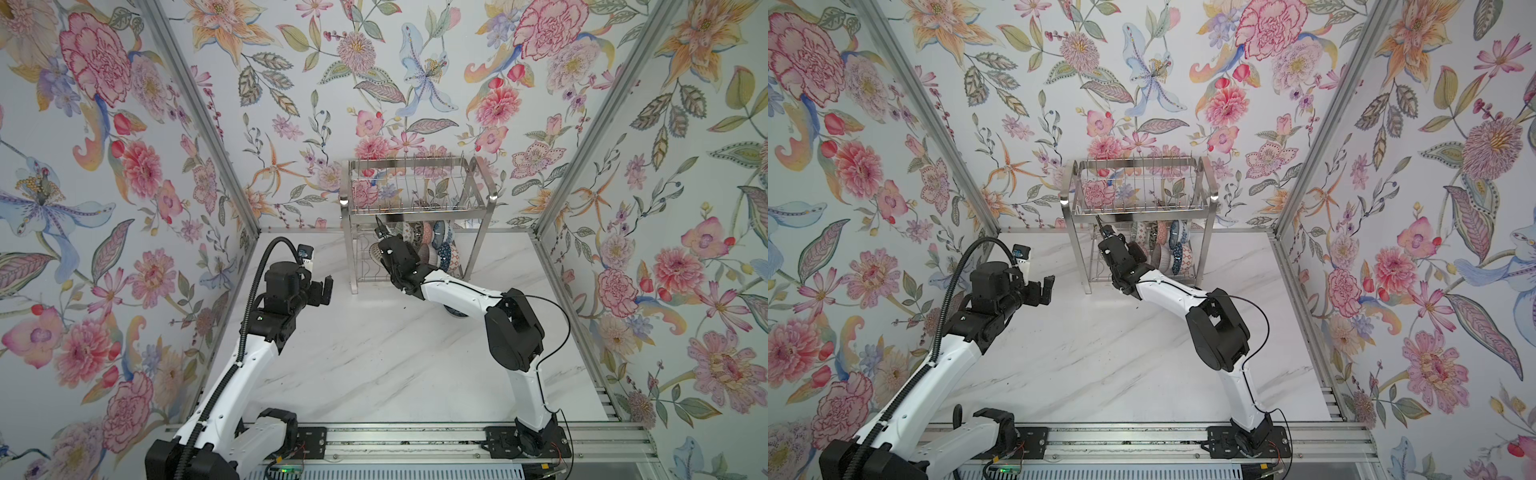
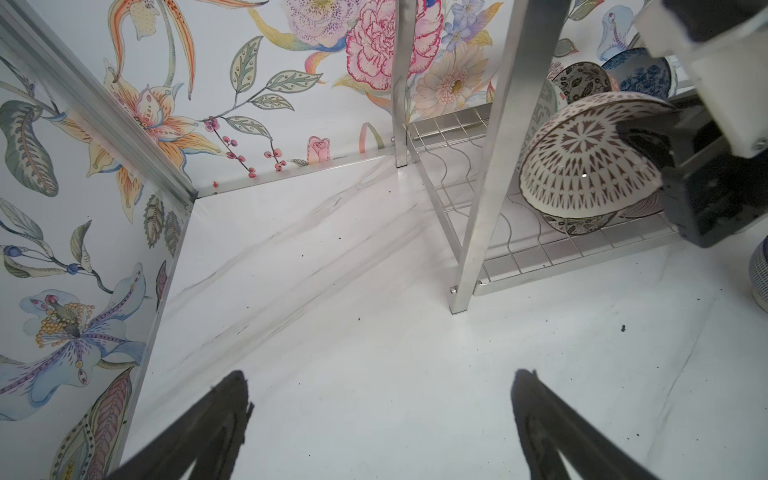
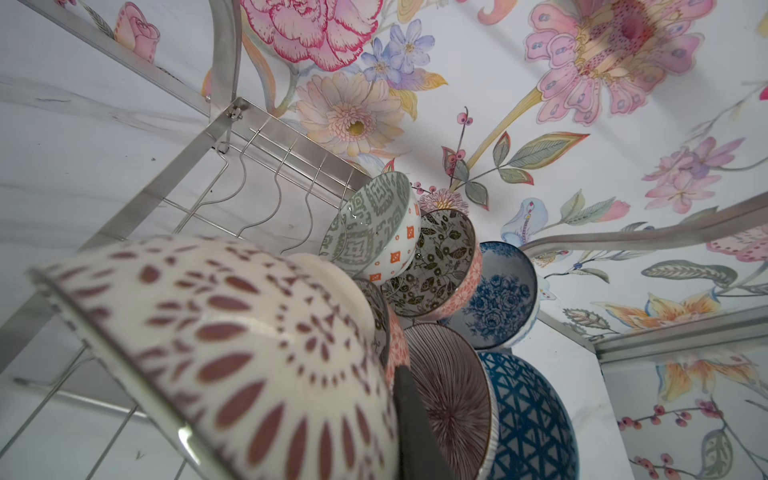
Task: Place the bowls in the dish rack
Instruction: 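Open and withdraw the left gripper while the right gripper carries the bowl to the rack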
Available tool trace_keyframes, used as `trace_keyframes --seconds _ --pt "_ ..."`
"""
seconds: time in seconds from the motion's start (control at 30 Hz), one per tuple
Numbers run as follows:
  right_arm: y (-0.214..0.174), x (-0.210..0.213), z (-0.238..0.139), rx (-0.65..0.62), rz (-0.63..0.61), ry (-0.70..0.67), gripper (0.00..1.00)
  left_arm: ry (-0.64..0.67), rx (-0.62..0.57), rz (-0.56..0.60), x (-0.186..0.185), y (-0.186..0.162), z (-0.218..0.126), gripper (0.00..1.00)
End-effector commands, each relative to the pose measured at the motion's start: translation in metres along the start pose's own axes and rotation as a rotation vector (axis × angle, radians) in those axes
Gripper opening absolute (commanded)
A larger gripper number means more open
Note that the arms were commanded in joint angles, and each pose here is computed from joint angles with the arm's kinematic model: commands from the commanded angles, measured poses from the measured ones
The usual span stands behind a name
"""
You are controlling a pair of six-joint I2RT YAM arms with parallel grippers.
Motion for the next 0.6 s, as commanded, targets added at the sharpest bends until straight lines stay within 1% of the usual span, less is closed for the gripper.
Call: trace_keyframes --seconds 0.0,0.27,0.57 --pt "0.027 -0.007 0.007 -0.069 0.011 -0.084 0.0 -0.02 -0.034 0.003 -0.002 0.003 -0.003 0.99" --pt "0.03 0.003 0.045 -0.085 -0.024 -0.15 0.0 -0.027 -0.053 0.0 -0.002 0.008 -0.006 0.99" --pt "0.041 0.011 0.081 -0.147 -0.078 -0.216 0.0 -0.026 -0.056 0.001 -0.001 0.008 -0.007 0.99"
Point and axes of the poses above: each gripper's point midway between its finger pads, its own z axis out along the fingers, its own x axis along the line the jaws close on, y = z × x, the point moved 2 cm from there along -z, back along the fingers, and after that the axes turned 14 degrees about z, right-handed, at the moved point
